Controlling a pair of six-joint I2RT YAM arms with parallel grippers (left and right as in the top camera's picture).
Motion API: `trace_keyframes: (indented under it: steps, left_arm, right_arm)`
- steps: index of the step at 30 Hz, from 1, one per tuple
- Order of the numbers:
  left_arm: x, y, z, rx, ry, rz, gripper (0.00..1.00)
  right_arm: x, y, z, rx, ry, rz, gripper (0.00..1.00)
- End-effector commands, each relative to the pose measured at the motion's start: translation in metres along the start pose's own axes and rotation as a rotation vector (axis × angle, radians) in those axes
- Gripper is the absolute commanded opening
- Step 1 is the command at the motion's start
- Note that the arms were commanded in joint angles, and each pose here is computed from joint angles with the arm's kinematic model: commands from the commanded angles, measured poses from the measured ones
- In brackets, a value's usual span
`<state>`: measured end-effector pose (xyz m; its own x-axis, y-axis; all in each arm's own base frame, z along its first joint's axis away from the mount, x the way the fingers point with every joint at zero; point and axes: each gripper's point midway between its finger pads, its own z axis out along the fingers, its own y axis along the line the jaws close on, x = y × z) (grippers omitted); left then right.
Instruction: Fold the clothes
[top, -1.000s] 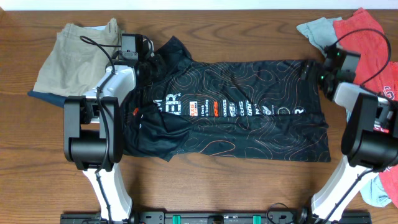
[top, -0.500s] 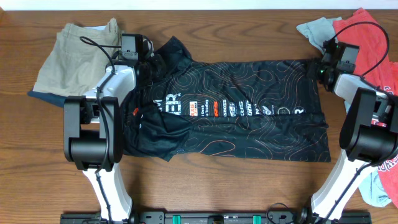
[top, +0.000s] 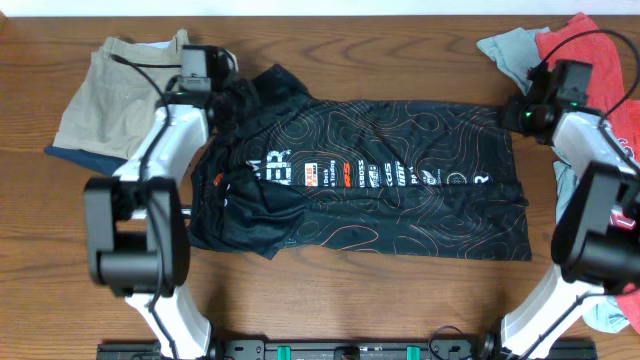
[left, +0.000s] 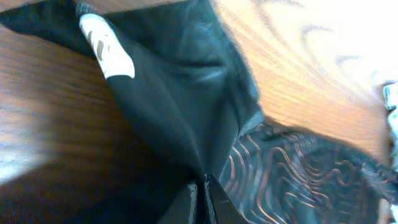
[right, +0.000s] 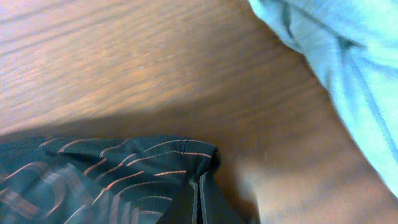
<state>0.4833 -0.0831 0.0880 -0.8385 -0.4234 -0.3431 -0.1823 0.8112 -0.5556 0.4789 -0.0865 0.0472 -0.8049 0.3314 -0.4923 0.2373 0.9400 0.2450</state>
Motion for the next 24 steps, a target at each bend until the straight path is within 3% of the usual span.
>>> trace_keyframes:
  steps: [1,12,17,24]
  left_arm:
    - [-0.006,-0.002,-0.029,0.0,-0.016,-0.016,0.06]
    - [0.054,0.052,-0.08,-0.158,0.237,-0.085,0.06]
    - [0.06,0.063,-0.095,-0.177,0.267,-0.099,0.06]
    - [0.062,0.063,-0.105,-0.176,0.272,-0.069,0.06]
  right_arm:
    - [-0.021,0.005,-0.044,0.005,-0.048,-0.002,0.01]
    - [0.045,-0.012,-0.1,0.165,0.202,0.043,0.01]
    - [0.076,-0.036,-0.115,0.312,0.33,0.04,0.01]
    - [0.09,-0.059,-0.129,0.435,0.389,0.06,0.01]
